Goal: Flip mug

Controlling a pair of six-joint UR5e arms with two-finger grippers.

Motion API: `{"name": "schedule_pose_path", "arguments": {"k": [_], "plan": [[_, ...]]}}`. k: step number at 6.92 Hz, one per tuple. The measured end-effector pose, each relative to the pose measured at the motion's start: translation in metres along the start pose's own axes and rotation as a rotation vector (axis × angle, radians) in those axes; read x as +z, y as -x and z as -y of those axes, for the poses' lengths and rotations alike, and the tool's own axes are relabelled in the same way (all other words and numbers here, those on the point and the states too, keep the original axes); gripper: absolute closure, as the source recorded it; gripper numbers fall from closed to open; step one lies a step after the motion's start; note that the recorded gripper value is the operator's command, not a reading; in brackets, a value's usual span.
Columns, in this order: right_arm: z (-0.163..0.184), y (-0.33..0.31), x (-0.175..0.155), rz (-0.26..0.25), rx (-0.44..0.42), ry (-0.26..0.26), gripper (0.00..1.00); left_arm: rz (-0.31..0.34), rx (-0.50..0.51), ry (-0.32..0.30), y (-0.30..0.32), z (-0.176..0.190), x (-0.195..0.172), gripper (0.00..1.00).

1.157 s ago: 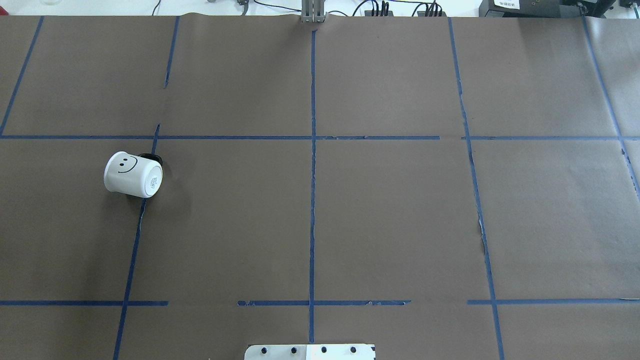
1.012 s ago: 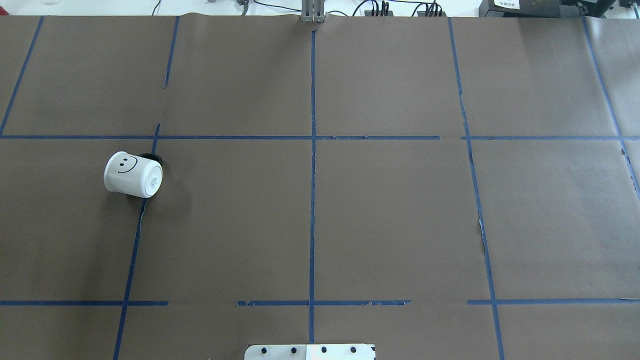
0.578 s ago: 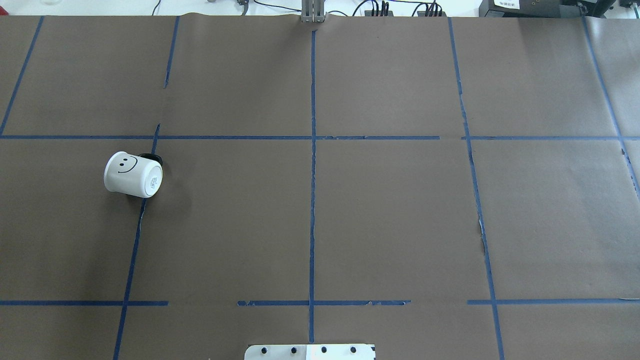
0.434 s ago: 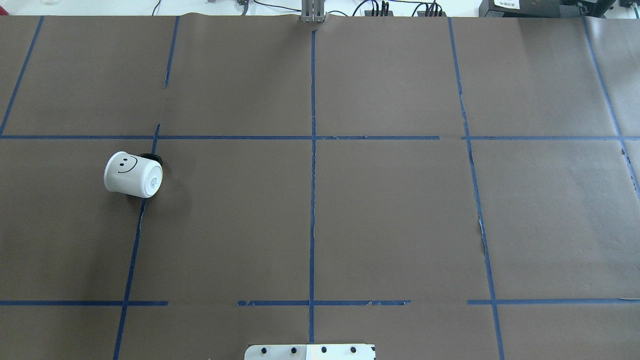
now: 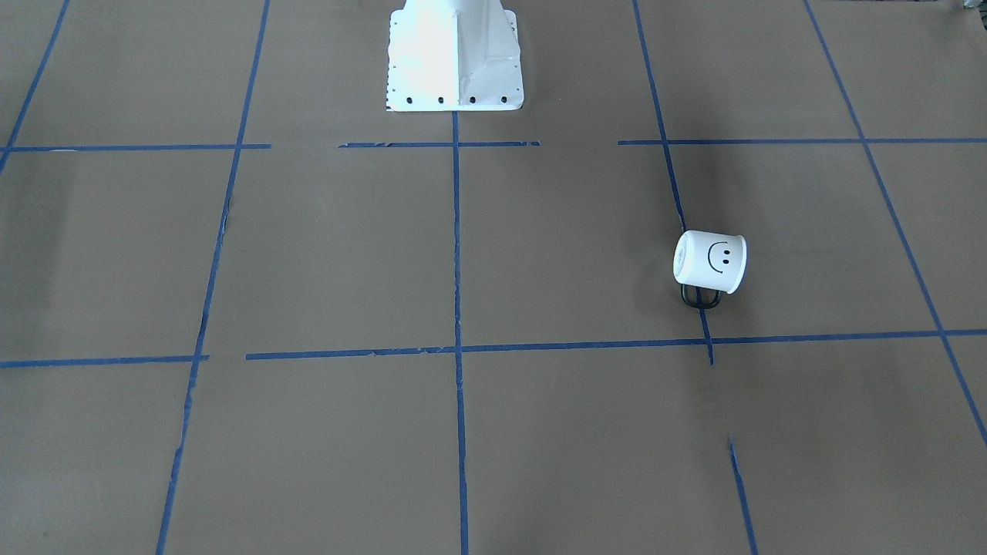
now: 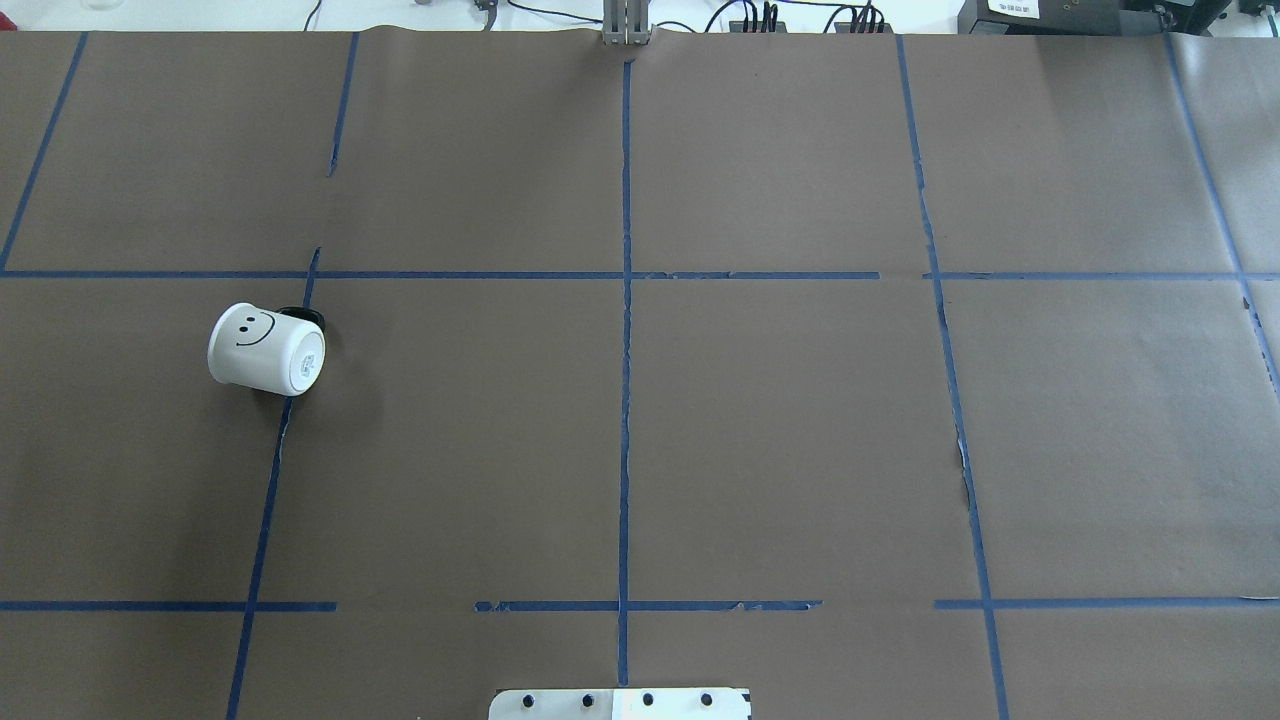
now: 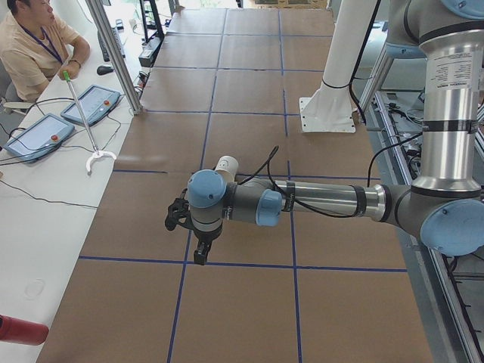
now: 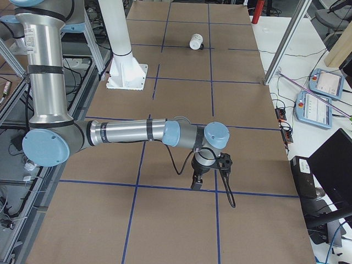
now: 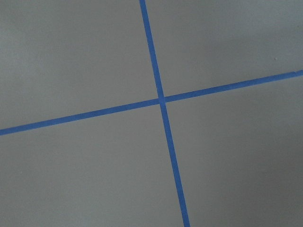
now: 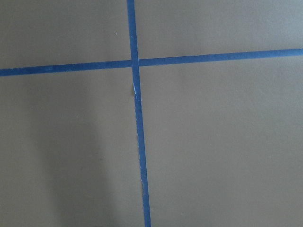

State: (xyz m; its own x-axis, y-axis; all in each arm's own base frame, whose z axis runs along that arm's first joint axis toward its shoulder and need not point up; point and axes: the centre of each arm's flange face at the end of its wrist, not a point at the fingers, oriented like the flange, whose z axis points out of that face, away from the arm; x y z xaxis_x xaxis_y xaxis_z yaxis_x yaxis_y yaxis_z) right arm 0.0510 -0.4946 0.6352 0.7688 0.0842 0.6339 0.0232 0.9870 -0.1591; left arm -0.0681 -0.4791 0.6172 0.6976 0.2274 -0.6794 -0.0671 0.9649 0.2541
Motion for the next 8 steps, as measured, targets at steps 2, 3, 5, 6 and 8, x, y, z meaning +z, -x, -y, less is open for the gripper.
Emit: {"name": "schedule_pose_path", "arguments": {"k": [2,3,5,6,8], "plan": [[0.000,0.000,0.000,0.000,0.000,0.000,0.00,-0.004,-0.028,-0.083,-0.013,0.011,-0.005,0.00],[0.000,0.000,0.000,0.000,0.000,0.000,0.00,-0.023,-0.064,-0.131,-0.033,0.019,0.002,0.00],[0.000,0.000,0.000,0.000,0.000,0.000,0.00,-0.099,-0.121,-0.198,-0.085,0.023,0.045,0.00],[0.000,0.000,0.000,0.000,0.000,0.000,0.00,-0.136,-0.151,-0.243,-0.099,0.010,0.070,0.00],[0.000,0.000,0.000,0.000,0.000,0.000,0.00,-0.232,-0.230,-0.323,-0.145,-0.015,0.117,0.00]]}}
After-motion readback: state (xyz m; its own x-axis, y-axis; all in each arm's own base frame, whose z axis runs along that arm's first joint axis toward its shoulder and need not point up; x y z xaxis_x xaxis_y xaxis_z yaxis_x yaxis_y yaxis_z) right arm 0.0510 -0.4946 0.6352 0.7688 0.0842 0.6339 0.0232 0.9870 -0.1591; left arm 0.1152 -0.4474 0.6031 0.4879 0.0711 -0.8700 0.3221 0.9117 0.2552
